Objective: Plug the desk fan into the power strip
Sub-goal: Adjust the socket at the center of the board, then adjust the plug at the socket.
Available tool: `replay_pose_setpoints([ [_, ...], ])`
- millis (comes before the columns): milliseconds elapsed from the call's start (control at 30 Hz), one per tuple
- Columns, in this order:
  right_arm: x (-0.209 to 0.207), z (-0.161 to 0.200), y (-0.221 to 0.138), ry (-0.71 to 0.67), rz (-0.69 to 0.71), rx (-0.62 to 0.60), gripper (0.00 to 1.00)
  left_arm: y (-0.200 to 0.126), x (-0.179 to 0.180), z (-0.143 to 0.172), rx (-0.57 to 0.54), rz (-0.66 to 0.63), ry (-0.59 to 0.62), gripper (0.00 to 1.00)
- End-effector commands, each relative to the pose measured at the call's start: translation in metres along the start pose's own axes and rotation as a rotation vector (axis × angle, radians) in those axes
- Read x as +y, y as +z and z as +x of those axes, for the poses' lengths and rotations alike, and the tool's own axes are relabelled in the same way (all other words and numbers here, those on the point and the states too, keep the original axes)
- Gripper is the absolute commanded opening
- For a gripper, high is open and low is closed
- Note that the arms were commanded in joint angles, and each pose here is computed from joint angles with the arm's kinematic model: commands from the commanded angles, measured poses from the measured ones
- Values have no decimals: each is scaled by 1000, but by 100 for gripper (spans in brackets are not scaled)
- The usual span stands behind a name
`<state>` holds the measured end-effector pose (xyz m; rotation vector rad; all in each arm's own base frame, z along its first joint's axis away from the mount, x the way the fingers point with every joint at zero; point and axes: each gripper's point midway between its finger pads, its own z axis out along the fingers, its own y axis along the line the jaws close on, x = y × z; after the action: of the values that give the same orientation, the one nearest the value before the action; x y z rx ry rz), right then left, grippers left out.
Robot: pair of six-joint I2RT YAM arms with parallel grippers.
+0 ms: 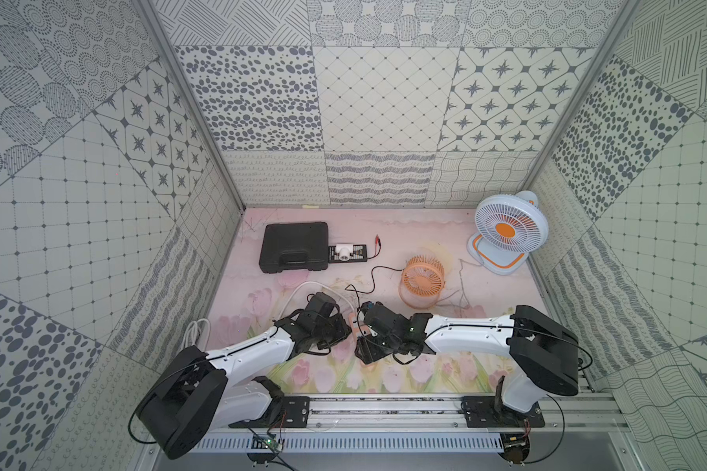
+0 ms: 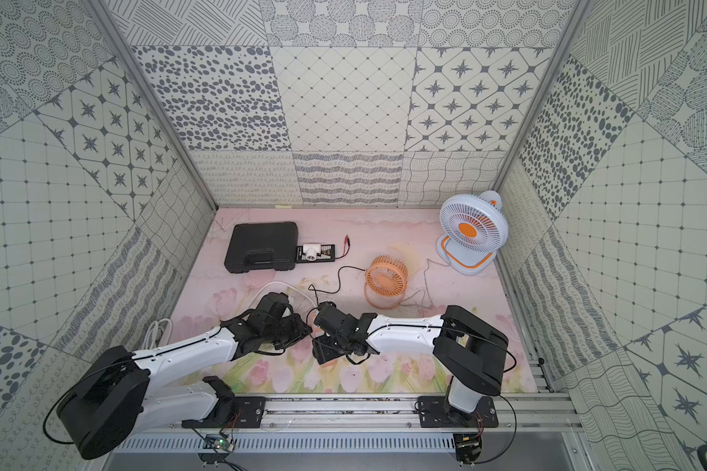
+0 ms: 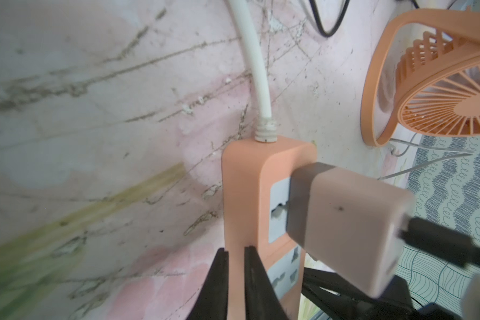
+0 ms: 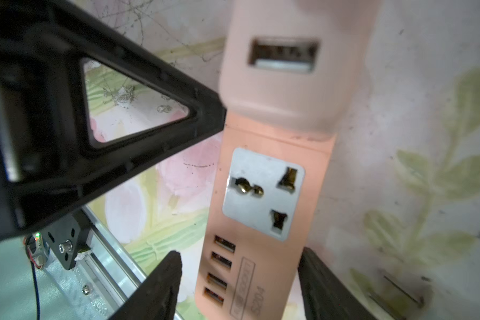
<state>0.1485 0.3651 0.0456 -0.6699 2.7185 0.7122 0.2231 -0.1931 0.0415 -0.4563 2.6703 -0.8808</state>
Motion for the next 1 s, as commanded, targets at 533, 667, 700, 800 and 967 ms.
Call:
replay_pose_setpoints([
  [533,-16,-107,-49,-56,290,-287,65,-14,-18,-3,-10,68,36,18],
  [667,-12,-116,-45,-85,300,-294,62,-14,-23,0,6,90,38,18],
  [700,-12,-117,-45,-89,303,-293,61,-14,-23,0,9,92,39,18],
  [800,-15,-115,-37,-99,323,-270,58,-14,-24,0,10,100,38,19],
  [967,-19,-110,-26,-101,332,-238,52,-9,-22,1,17,92,36,19],
])
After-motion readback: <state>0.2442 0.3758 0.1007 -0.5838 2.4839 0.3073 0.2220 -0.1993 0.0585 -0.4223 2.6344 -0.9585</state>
